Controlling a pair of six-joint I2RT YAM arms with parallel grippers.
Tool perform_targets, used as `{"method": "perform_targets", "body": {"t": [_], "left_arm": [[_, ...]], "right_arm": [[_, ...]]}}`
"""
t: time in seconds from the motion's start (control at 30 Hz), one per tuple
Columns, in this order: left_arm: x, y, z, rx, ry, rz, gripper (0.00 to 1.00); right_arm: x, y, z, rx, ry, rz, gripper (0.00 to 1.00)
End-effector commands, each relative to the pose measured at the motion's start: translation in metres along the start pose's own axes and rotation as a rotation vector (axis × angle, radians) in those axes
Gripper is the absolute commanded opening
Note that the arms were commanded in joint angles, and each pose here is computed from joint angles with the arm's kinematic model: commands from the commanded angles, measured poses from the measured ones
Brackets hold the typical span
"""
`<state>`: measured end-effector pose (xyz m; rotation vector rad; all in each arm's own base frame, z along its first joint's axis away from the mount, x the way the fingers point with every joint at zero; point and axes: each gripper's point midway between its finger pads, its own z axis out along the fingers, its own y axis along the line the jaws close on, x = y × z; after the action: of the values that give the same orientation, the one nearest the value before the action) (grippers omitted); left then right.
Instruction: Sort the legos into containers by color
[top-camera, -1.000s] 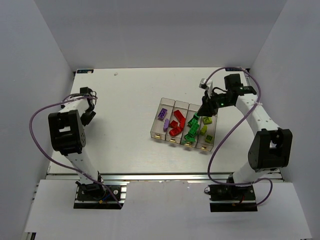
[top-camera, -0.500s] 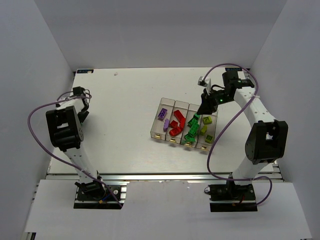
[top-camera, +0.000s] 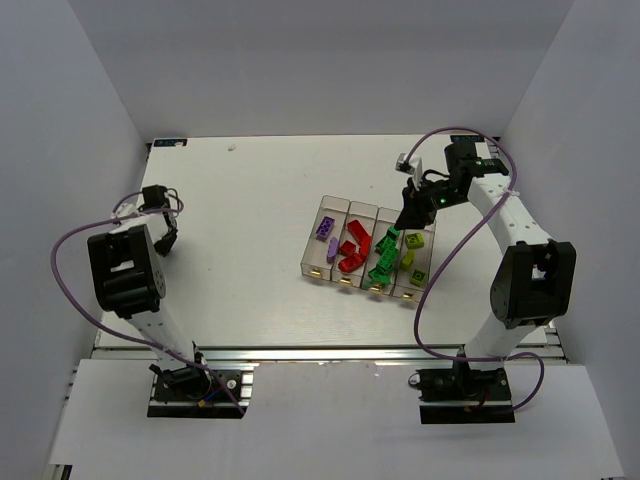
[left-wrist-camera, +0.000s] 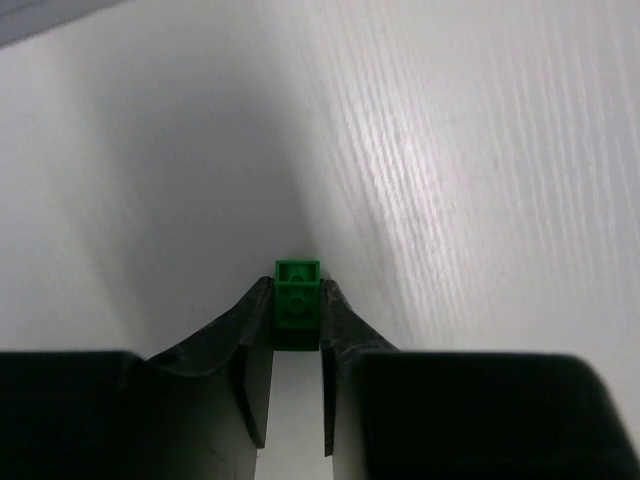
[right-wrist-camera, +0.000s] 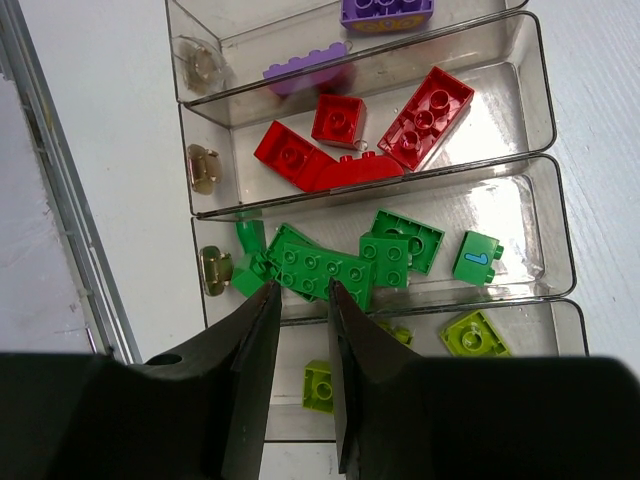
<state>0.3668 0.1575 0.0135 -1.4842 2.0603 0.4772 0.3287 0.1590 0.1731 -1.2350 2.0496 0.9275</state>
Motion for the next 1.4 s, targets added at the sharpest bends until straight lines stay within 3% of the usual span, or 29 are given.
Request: {"method": "perform_targets", "body": {"t": [0.0,0.13,0.23,0.3,0.33,0.43,0.47,0.57,0.77,0.93,1.1,1.2,1.37], "left_arm": [[0.032,0.007,-0.020,0.102,0.148,0.034,0.27],[0.024,-0.037,-0.071,0.392,0.153,0.011,0.20],[0.032,-0.084,-0.141,0.686,0.168,0.053,0.17],[0.060,-0.112,-0.198,0.891,0.215,0.115,0.15],[0.092,-0.128,-0.240,1.036,0.270,0.190,0.15],[0.129,-0.147,-0.301,1.294,0.314,0.251,0.09],[0.162,-0.146,-0.331,1.385,0.375,0.329,0.08],[0.227,-0.148,-0.379,1.520,0.471,0.469,0.05],[0.320,-0.169,-0.435,1.569,0.525,0.707,0.05],[0.360,-0.180,-0.434,1.465,0.480,0.845,0.08],[0.383,-0.184,-0.427,1.402,0.443,0.928,0.35],[0.390,-0.185,-0.425,1.371,0.420,0.957,0.59],[0.385,-0.191,-0.433,1.375,0.394,0.957,0.68]], "right_arm": [[-0.013,0.008,-0.007,-0.001,-0.040,-0.041,0.32],[-0.023,0.013,-0.011,0.005,-0.080,-0.047,0.31],[-0.031,0.011,-0.016,0.044,-0.107,-0.046,0.31],[-0.031,0.008,-0.022,0.085,-0.123,-0.011,0.30],[-0.036,0.002,-0.025,0.113,-0.147,-0.023,0.28],[-0.037,-0.006,-0.037,0.172,-0.196,0.018,0.24],[-0.038,-0.009,-0.045,0.195,-0.213,0.021,0.21],[-0.033,-0.010,-0.053,0.223,-0.244,0.031,0.20],[-0.018,-0.007,-0.061,0.245,-0.266,0.054,0.19],[-0.010,-0.002,-0.064,0.256,-0.278,0.063,0.20],[-0.006,-0.001,-0.069,0.265,-0.289,0.069,0.22],[-0.006,-0.001,-0.069,0.262,-0.293,0.071,0.23],[-0.006,0.001,-0.069,0.256,-0.290,0.072,0.26]]}}
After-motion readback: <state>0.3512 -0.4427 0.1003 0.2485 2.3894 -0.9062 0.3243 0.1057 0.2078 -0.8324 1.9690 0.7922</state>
